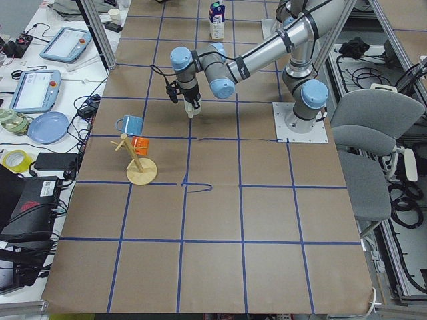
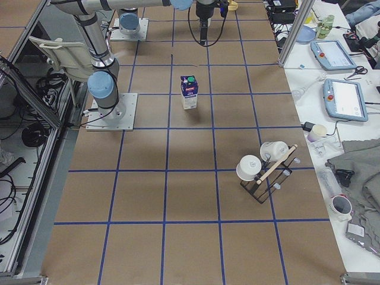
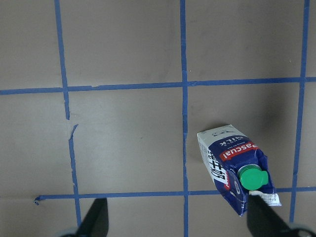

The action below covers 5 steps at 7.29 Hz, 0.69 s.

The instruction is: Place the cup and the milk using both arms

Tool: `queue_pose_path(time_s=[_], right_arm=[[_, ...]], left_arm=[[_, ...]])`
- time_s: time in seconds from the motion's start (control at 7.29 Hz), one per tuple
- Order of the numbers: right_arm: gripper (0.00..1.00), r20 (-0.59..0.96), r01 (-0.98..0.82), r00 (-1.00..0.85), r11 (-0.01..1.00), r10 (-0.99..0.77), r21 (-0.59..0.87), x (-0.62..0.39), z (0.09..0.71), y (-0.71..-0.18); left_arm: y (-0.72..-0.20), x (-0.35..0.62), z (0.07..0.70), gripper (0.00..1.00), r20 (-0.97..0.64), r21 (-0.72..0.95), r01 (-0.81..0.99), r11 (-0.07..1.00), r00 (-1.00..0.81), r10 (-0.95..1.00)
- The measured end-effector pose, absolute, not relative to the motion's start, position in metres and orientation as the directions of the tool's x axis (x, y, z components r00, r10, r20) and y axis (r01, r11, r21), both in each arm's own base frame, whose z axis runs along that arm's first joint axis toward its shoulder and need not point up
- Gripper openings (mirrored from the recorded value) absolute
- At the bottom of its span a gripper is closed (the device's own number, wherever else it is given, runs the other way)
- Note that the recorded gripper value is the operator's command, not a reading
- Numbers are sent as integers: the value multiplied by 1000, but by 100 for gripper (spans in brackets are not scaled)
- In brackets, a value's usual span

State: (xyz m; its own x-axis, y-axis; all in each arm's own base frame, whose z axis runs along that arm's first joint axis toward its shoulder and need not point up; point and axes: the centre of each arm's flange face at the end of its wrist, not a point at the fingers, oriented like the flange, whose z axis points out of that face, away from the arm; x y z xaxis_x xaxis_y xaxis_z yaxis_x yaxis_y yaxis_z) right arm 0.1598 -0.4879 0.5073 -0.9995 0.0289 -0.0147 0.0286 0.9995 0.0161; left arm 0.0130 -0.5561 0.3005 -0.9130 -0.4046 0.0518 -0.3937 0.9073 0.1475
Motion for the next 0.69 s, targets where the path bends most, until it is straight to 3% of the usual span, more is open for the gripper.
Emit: queue_pose_path(time_s=[0.27, 0.69], right_arm=[[100, -15, 31, -999, 999, 31, 16, 159, 507, -488], [100, -16, 31, -999, 999, 31, 18, 159, 506, -489]], left_arm=[[-578, -54, 335, 0, 35, 116, -461, 880, -883, -468], [-585, -164, 322, 0, 45, 82, -514, 854, -854, -519]])
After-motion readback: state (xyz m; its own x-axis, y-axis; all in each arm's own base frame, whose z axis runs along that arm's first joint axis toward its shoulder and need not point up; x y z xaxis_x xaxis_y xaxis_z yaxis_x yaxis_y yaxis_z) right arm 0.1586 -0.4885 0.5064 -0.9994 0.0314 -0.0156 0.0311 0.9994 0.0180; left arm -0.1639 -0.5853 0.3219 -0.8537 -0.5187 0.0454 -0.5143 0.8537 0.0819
